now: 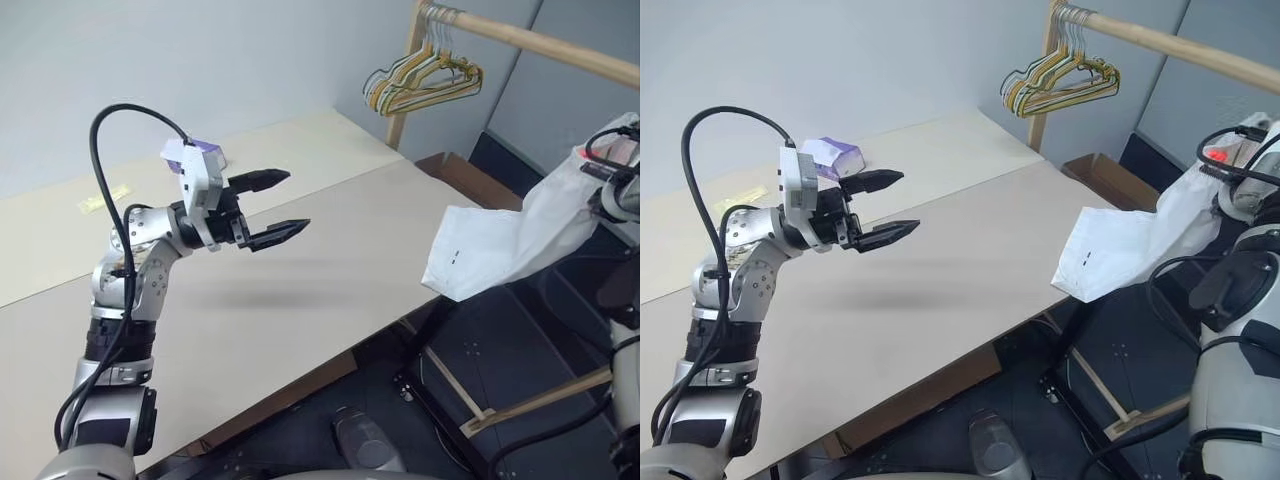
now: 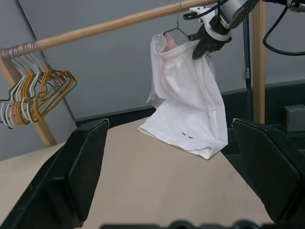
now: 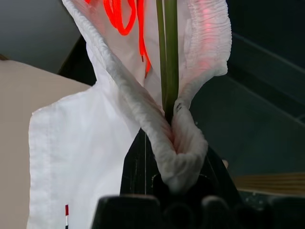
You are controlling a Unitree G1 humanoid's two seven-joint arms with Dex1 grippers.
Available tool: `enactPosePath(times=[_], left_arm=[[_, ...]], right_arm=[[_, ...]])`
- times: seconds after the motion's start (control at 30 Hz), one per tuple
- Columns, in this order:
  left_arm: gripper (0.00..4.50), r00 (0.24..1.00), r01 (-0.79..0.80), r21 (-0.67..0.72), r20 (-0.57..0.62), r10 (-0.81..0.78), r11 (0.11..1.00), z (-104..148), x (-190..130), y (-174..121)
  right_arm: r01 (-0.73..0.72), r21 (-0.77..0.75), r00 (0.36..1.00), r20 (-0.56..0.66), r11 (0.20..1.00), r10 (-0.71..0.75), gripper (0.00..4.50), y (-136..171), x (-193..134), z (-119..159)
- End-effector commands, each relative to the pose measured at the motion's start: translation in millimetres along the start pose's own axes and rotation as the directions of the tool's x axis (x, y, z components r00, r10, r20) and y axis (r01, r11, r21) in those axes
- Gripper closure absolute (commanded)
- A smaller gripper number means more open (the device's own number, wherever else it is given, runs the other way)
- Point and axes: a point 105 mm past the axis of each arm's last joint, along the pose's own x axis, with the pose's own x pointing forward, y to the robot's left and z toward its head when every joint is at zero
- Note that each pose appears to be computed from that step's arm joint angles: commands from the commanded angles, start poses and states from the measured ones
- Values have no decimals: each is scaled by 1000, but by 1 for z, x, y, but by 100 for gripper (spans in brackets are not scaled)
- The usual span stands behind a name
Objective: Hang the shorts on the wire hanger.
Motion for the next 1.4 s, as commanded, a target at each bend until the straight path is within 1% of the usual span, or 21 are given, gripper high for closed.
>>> enactPosePath(times=[0.03, 0.3, 0.4, 0.43, 0.5, 0.53, 0.6, 0.8, 0.87, 1.03, 1.17, 1.23, 1.3, 1.4], left_arm=[[0, 999, -9, 41, 31, 8, 999, 15, -3, 1], [0, 998, 15, 32, 67, -18, 999, 20, -6, -6], [0, 997, 18, 28, 78, -20, 999, 21, -6, -6], [0, 997, 17, 28, 77, -20, 999, 21, -6, -6], [0, 997, 15, 29, 81, -17, 999, 21, -6, -6], [0, 996, 13, 30, 88, -16, 999, 22, -6, -6], [0, 994, 11, 24, 108, -14, 1000, 25, -7, -7], [0, 993, 16, 29, 119, -20, 999, 27, -7, -8], [0, 993, 18, 29, 120, -21, 999, 27, -7, -9], [0, 993, 13, 29, 118, -17, 999, 26, -7, -8], [0, 993, 18, 29, 113, -21, 999, 26, -8, -9], [0, 994, 22, 30, 110, -25, 999, 27, -8, -8], [0, 994, 20, 32, 107, -23, 999, 27, -9, -7], [0, 994, 17, 35, 104, -21, 999, 27, -10, -6]], right_arm=[[-20, 68, 995, 99, 997, 13, 449, -1, -12, 28], [-13, 73, 998, 62, 997, 9, 449, -1, -7, 18], [-4, 60, 998, 64, 998, 0, 449, -1, -6, 17], [4, 25, 997, 76, 1000, -6, 449, -1, -5, 18], [26, -14, 996, 88, 1000, -25, 374, -1, -4, 18], [37, -27, 995, 95, 999, -34, 353, -1, -4, 19], [38, -41, 994, 103, 998, -34, 284, 0, -4, 19], [48, -26, 995, 94, 999, -45, 55, -1, -2, 16], [67, -44, 993, 102, 997, -62, 1, -2, -1, 16], [177, -98, 971, 178, 979, -158, 1, -6, -4, 25], [307, -131, 916, 310, 943, -255, 1, -4, -17, 44], [388, -134, 859, 412, 912, -305, 1, -1, -29, 56], [501, -142, 772, 519, 854, -367, 1, 1, -42, 64], [578, -155, 685, 625, 801, -373, 1, 11, -55, 67]])
